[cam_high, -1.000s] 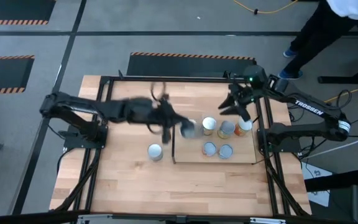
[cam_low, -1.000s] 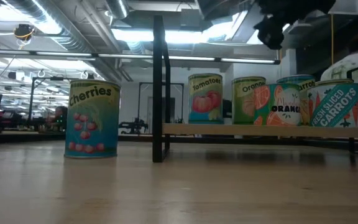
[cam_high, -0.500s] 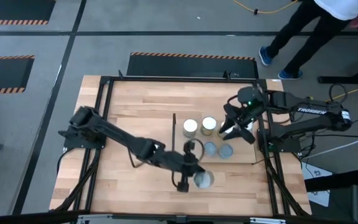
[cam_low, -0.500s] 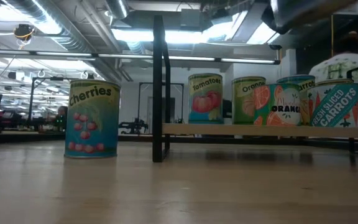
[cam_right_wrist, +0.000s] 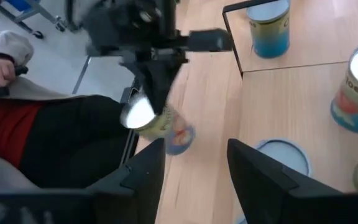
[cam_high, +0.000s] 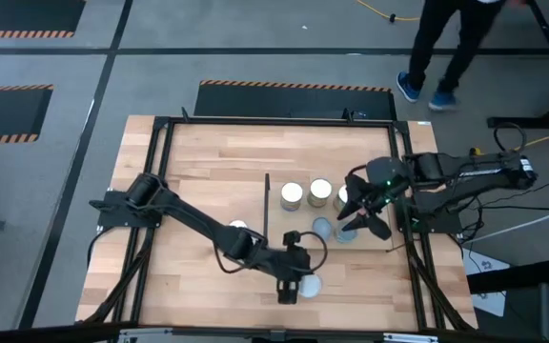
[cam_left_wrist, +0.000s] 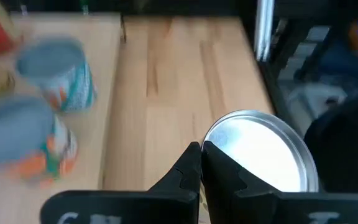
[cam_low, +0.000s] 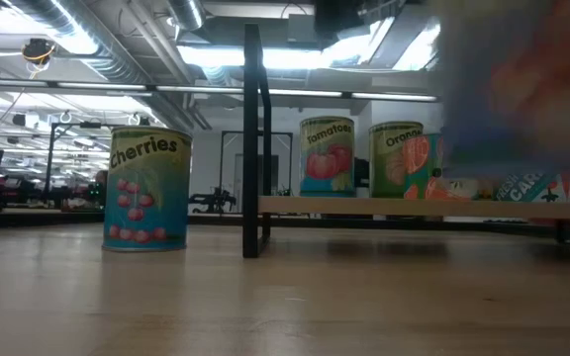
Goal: Pick and place cans onto a shelf
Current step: Put the canned peaches on the shelf
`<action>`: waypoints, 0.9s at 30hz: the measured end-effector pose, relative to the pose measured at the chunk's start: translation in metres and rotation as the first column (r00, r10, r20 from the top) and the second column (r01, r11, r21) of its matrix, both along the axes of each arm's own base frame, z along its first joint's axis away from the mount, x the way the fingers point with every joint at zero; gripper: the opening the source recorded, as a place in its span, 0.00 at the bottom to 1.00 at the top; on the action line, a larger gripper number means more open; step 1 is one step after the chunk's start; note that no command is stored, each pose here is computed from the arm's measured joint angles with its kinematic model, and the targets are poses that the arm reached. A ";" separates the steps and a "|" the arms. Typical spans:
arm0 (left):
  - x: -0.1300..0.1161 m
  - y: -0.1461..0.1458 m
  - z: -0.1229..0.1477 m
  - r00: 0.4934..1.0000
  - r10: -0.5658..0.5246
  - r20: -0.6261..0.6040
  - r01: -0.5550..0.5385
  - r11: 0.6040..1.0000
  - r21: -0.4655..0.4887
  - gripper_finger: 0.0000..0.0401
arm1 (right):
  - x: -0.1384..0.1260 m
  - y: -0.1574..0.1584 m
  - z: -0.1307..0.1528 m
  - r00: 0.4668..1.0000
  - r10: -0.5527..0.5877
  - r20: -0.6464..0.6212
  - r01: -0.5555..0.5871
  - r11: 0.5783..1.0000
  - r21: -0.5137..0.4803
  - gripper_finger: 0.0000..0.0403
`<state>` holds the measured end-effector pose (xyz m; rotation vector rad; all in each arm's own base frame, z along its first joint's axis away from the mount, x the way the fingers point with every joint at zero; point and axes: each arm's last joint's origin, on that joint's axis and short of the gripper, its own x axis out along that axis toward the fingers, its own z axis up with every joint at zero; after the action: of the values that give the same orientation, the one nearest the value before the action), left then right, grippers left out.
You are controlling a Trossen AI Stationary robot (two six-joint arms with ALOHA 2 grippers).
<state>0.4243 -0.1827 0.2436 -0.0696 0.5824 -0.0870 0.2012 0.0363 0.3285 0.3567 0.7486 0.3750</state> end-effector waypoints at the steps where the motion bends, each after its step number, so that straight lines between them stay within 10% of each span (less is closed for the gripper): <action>1: -0.001 0.000 -0.003 1.000 0.000 -0.022 0.000 1.000 0.006 0.00 | 0.000 0.003 0.000 1.000 -0.010 -0.003 0.010 1.000 0.001 0.44; 27: 0.011 0.005 -0.026 0.997 -0.031 -0.075 0.025 0.996 -0.087 0.08 | -0.006 0.033 0.002 0.999 0.047 0.015 -0.047 0.999 -0.013 0.44</action>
<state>0.4356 -0.1779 0.2172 -0.1490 0.6564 -0.1370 0.1954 0.0692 0.3303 0.3241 0.7454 0.4163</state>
